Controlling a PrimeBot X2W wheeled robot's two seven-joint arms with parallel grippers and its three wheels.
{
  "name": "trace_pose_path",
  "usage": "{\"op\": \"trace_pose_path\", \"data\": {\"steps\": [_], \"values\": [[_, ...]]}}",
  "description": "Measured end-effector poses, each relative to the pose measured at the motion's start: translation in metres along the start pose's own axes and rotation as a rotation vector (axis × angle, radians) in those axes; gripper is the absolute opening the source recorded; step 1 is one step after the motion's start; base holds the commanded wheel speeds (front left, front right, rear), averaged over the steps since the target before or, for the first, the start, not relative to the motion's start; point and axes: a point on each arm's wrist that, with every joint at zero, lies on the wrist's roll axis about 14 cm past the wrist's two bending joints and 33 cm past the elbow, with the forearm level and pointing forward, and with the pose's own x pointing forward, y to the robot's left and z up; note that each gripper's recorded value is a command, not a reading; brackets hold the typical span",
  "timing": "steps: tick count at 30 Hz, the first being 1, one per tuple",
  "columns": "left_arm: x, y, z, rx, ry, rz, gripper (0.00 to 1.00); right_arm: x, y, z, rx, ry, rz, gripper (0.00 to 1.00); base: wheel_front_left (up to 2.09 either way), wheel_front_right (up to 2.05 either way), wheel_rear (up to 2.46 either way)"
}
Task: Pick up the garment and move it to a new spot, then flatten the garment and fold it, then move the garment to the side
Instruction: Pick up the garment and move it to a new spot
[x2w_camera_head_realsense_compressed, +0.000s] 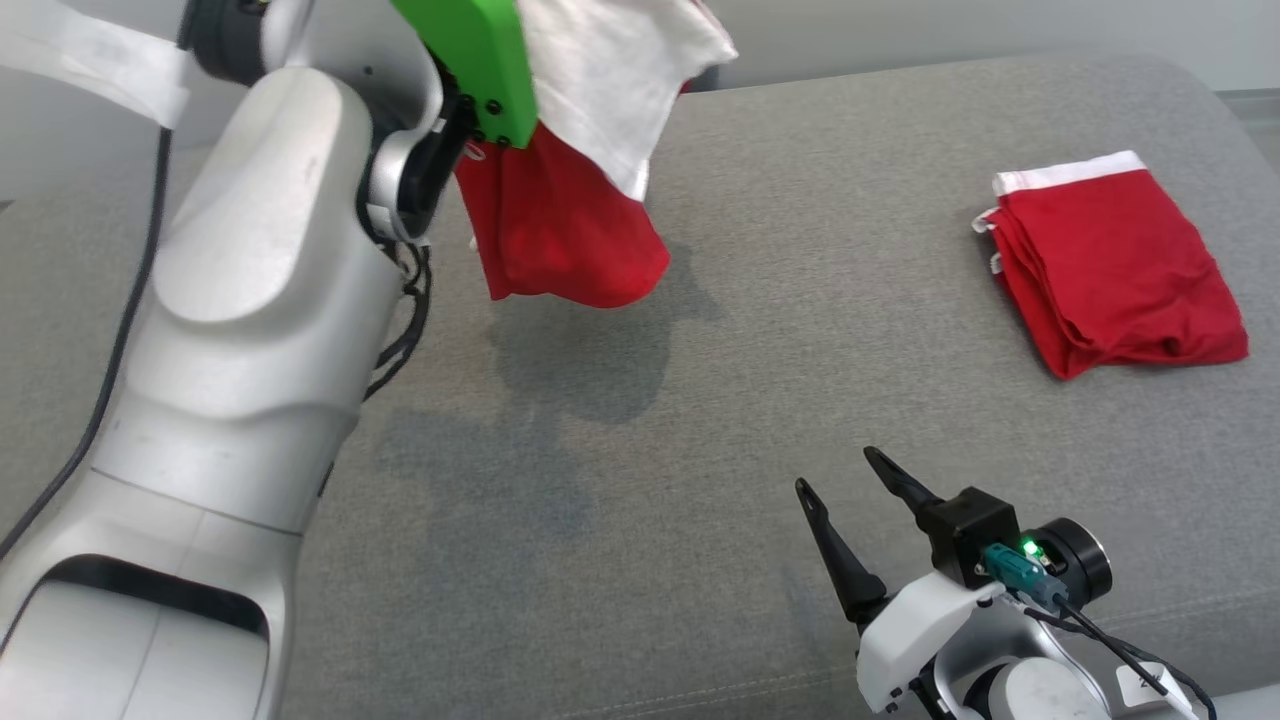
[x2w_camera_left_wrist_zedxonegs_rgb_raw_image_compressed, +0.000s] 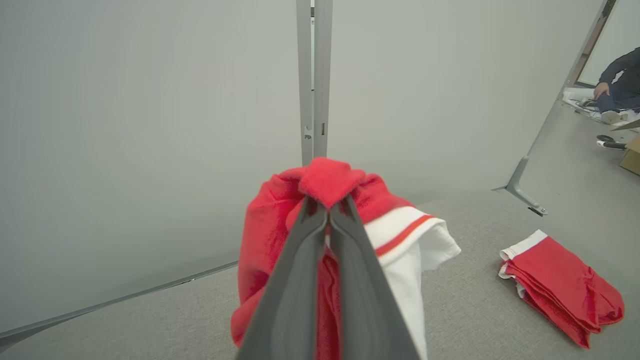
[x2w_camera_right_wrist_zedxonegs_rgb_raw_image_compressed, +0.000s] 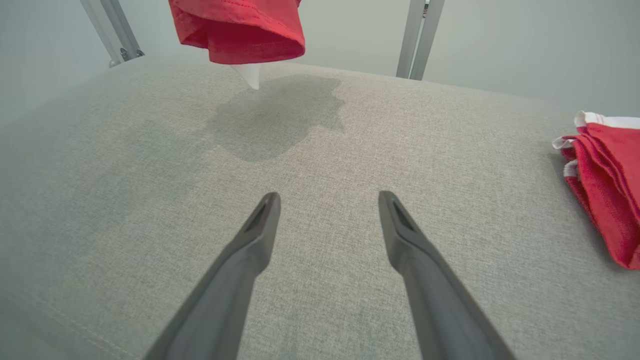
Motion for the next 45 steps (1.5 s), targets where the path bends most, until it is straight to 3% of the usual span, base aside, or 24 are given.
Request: {"op": "trace_pose_path", "data": {"steps": [5,10,14,21,22,23,28,35,45], "values": [[0.007,-0.065,-0.006,-0.049,-0.002,-0.165,0.00,-0.012,-0.017,0.003,0.007,-0.019,-0.065,1.00,0.00,0.00,0.00],[0.007,-0.095,-0.045,-0.100,0.067,-0.226,0.00,-0.016,-0.029,0.006,0.014,-0.035,-0.110,1.00,0.00,0.00,0.00],[0.004,-0.089,-0.109,-0.116,0.206,-0.186,0.00,-0.013,-0.032,0.004,0.017,-0.034,-0.118,1.00,0.00,0.00,0.00],[-0.015,-0.032,-0.198,-0.069,0.405,-0.014,0.00,-0.009,-0.038,-0.002,0.021,-0.023,-0.131,1.00,0.00,0.00,0.00],[-0.018,-0.023,-0.206,-0.070,0.422,0.014,0.19,-0.008,-0.039,-0.002,0.021,-0.021,-0.131,1.00,0.00,0.00,0.00],[-0.018,-0.023,-0.206,-0.070,0.422,0.014,0.99,-0.008,-0.039,-0.002,0.021,-0.021,-0.131,1.00,0.00,0.00,0.00],[-0.031,0.009,-0.224,-0.042,0.439,0.119,1.00,-0.005,-0.037,-0.002,0.027,-0.025,-0.123,1.00,0.00,0.00,0.00],[-0.043,0.031,-0.214,-0.035,0.382,0.167,1.00,-0.002,-0.031,0.003,0.032,-0.043,-0.102,1.00,0.00,0.00,0.00],[-0.052,-0.007,-0.176,-0.012,0.257,0.052,1.00,-0.004,-0.020,0.011,0.030,-0.064,-0.072,1.00,0.00,0.00,0.00]]}}
